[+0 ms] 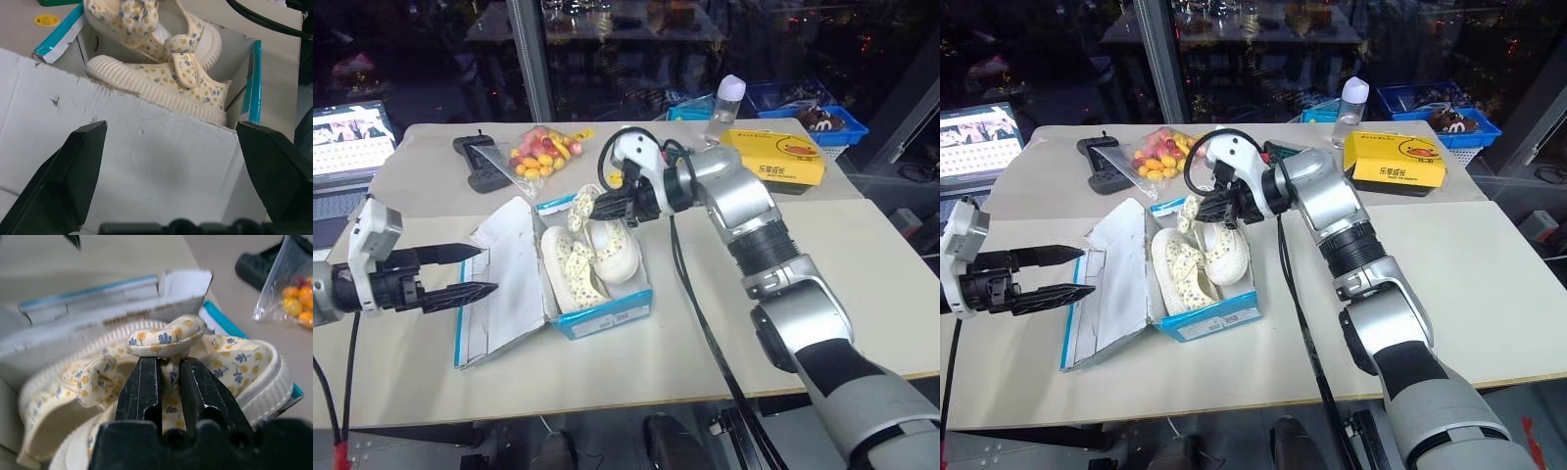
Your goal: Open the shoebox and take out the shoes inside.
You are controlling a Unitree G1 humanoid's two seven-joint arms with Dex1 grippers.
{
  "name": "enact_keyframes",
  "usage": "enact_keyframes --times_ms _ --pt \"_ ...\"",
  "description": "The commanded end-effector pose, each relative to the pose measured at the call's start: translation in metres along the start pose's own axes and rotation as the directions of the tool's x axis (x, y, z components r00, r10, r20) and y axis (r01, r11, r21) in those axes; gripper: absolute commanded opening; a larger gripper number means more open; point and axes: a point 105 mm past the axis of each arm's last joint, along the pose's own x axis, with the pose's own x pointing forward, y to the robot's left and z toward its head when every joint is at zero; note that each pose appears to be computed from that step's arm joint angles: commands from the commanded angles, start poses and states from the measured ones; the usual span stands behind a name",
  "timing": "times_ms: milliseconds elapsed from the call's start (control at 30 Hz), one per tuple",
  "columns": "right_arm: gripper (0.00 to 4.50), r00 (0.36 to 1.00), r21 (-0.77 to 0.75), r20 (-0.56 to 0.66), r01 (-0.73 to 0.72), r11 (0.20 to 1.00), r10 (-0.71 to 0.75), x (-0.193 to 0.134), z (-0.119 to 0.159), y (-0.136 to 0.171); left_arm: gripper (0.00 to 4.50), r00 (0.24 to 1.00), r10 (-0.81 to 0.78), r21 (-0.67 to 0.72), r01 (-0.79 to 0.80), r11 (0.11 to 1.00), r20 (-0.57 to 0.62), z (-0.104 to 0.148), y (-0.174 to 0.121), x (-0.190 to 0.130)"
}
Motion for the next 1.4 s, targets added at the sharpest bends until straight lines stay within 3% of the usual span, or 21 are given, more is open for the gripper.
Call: enact_keyframes --times_ms 33,533,767,933,1100,1267,1400 --pt "0.72 0.981 0.046 0.190 0.024 0.999 -0.033 -0.016 0.044 -0.004 4.50 1.000 -0.002 0.041 0.002 0.999 0.015 0.008 0.001 -0.001" --pt "0.72 0.937 0.230 0.301 0.106 0.967 -0.175 -0.039 0.046 -0.019 4.50 1.000 -0.007 0.045 0.006 0.999 0.007 0.009 0.002 0.000" --pt "0.72 0.841 0.461 0.447 0.076 0.884 -0.306 -0.064 0.058 -0.035 4.50 1.000 -0.014 0.047 0.014 0.999 -0.006 0.008 0.002 0.002" --pt "0.72 0.767 0.608 0.457 0.100 0.788 -0.450 -0.080 0.048 -0.052 4.50 1.000 -0.012 0.048 0.012 0.999 -0.005 0.010 0.004 0.002" --pt "0.72 0.629 0.639 0.293 0.432 0.637 -0.720 -0.125 0.012 -0.081 4.50 1.000 -0.016 0.050 0.017 0.999 -0.007 0.011 0.003 0.004" --pt "0.72 0.510 0.575 0.180 0.639 0.511 -0.841 -0.152 -0.012 -0.082 4.50 1.000 -0.017 0.052 0.018 0.998 -0.007 0.012 0.002 0.004" --pt "0.72 0.330 0.365 -0.113 0.891 0.270 -0.937 -0.176 -0.081 -0.063 4.50 1.000 -0.023 0.048 0.023 0.999 -0.007 0.013 0.002 0.006"
